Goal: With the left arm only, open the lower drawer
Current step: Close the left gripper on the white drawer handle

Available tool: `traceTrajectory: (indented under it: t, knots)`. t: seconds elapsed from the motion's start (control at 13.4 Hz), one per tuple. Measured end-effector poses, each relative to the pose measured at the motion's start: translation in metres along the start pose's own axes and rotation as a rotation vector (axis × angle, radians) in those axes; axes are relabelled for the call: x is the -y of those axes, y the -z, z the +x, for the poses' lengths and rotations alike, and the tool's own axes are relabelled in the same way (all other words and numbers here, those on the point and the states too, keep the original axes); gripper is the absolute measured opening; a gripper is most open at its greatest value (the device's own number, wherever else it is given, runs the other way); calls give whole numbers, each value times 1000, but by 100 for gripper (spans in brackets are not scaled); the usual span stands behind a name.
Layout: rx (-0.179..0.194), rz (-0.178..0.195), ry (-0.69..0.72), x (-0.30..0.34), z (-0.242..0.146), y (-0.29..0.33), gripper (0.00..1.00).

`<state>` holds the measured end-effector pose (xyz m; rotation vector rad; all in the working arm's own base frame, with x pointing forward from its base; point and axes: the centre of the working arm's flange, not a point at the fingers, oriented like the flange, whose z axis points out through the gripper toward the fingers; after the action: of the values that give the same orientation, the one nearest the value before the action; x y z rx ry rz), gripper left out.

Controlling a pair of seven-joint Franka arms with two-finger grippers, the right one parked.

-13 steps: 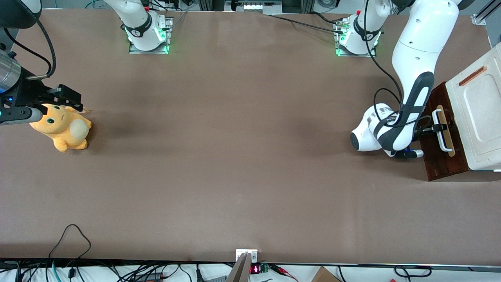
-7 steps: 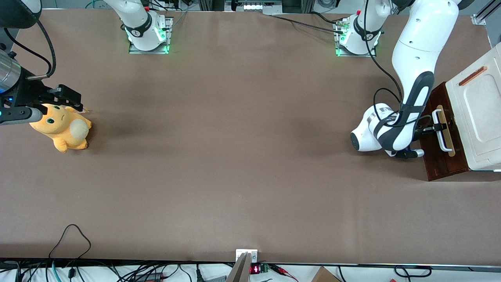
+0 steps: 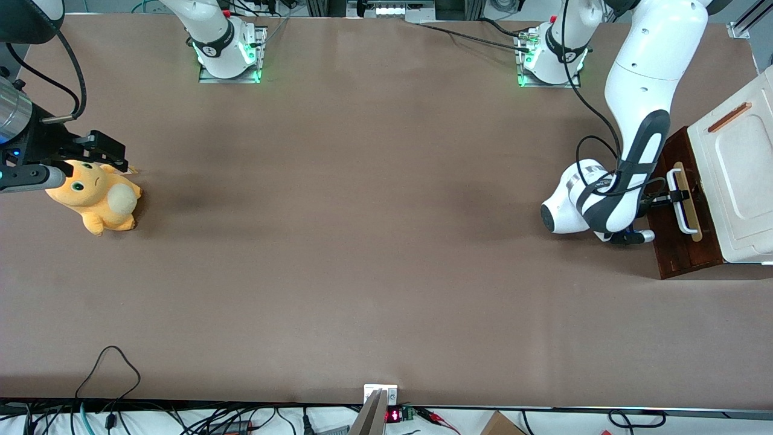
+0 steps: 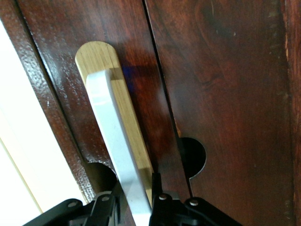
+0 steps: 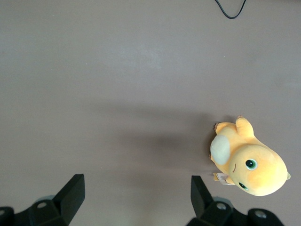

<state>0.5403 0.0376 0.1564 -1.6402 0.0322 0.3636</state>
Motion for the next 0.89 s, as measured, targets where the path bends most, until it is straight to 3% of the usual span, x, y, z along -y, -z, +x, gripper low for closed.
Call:
traceTrajectory:
  t: [0.89]
  knots:
    - [10, -8, 9, 0, -1, 2, 23]
